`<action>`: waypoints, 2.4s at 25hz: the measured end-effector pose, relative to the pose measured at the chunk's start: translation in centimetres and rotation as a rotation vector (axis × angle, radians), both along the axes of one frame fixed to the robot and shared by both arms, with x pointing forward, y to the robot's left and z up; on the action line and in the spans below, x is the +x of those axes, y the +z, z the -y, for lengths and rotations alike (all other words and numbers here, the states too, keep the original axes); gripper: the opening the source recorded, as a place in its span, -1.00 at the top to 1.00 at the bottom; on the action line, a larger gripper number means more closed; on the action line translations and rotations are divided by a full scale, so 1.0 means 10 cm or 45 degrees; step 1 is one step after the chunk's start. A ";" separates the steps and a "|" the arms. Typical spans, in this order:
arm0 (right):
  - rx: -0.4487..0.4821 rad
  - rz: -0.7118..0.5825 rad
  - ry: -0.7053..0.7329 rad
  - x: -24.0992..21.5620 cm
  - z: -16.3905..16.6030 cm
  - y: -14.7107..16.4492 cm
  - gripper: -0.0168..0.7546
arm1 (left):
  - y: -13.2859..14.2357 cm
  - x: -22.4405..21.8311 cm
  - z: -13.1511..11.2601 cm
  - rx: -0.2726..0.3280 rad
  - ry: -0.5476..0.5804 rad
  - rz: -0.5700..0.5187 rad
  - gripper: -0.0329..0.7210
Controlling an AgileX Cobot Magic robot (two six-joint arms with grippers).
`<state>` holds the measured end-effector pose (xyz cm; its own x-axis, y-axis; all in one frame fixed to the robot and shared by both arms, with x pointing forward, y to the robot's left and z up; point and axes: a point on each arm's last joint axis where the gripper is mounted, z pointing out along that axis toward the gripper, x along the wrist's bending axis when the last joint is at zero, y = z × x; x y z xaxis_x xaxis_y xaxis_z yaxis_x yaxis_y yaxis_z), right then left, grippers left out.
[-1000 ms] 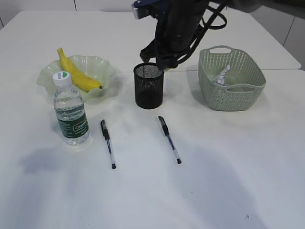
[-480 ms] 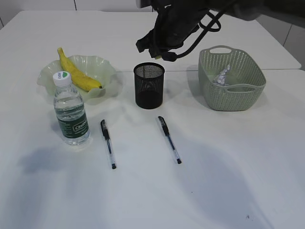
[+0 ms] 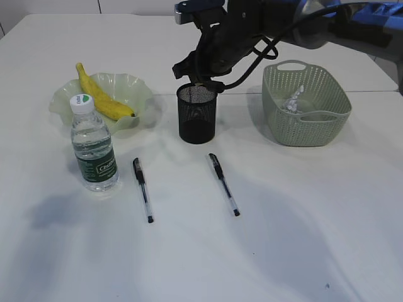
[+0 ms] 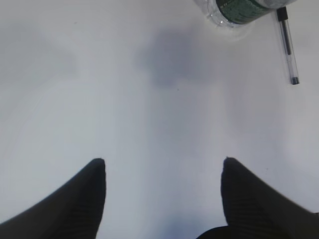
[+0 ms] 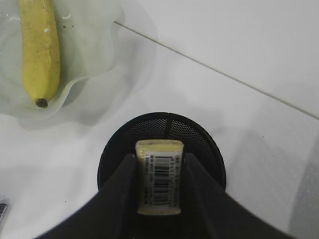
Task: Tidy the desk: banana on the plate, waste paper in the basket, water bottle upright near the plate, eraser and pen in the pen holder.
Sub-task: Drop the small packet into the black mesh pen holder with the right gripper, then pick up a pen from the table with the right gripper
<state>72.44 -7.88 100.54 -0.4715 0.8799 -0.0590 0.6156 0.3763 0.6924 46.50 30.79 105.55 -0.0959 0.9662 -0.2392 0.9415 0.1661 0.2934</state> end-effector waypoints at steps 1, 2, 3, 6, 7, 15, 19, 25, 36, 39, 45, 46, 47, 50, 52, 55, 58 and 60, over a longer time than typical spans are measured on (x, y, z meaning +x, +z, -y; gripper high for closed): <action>0.005 0.005 0.000 0.00 0.00 0.00 0.47 | 0.00 0.00 0.00 0.000 0.000 0.000 -0.44; 0.005 0.007 0.000 0.00 0.00 0.00 0.46 | 0.00 0.00 0.00 0.000 0.000 0.000 -0.44; 0.010 0.011 -0.001 0.01 0.00 0.01 0.43 | 0.00 0.00 0.00 0.000 0.000 0.000 -0.44; 0.015 0.017 -0.006 0.02 0.01 0.01 0.29 | 0.00 0.00 0.00 0.000 0.000 0.000 -0.44; 0.016 0.020 -0.006 0.02 0.01 0.01 0.21 | 0.00 0.00 0.00 0.000 0.000 0.000 -0.44; 0.017 0.017 -0.008 0.02 0.02 0.01 -0.01 | 0.00 0.00 0.00 0.000 0.000 0.000 -0.44; -0.034 -0.099 -0.010 -0.03 0.06 -0.02 -0.02 | 0.00 0.00 0.00 0.000 -0.001 -0.003 -0.44; -0.101 -0.352 -0.015 -0.27 0.14 0.13 -0.02 | 0.00 0.00 0.00 0.000 -0.001 -0.003 -0.44; -0.092 -0.568 -0.193 -0.50 0.16 0.30 -0.02 | 0.00 0.00 0.00 0.001 0.001 0.004 -0.44; -0.112 -0.562 -0.217 -0.54 0.06 0.27 -0.02 | 0.00 0.00 0.00 0.001 0.002 0.007 -0.44; -0.176 -0.619 -0.277 -0.52 -0.08 -0.07 -0.02 | 0.00 0.01 0.00 0.002 0.004 0.013 -0.44; -0.183 -0.636 -0.284 -0.51 -0.08 -0.14 -0.02 | 0.00 0.01 0.00 0.003 0.004 0.013 -0.44; -0.194 -0.651 -0.290 -0.49 -0.09 -0.21 -0.02 | 0.00 0.01 0.00 0.003 0.004 0.013 -0.44; -0.211 -0.679 -0.301 -0.48 -0.10 -0.34 -0.02 | 0.00 0.01 0.00 0.003 0.004 0.013 -0.44; -0.225 -0.687 -0.306 -0.47 -0.10 -0.40 -0.02 | 0.00 0.01 0.00 0.003 0.005 0.018 -0.44; -0.243 -0.702 -0.312 -0.45 -0.10 -0.49 -0.02 | 0.01 0.02 0.00 0.005 0.007 0.024 -0.44; -0.270 -0.713 -0.318 -0.44 -0.09 -0.59 -0.02 | 0.01 0.02 -0.01 0.006 0.008 0.029 -0.44; -0.289 -0.721 -0.320 -0.43 -0.09 -0.66 -0.02 | 0.01 0.02 0.00 0.003 0.009 0.029 -0.44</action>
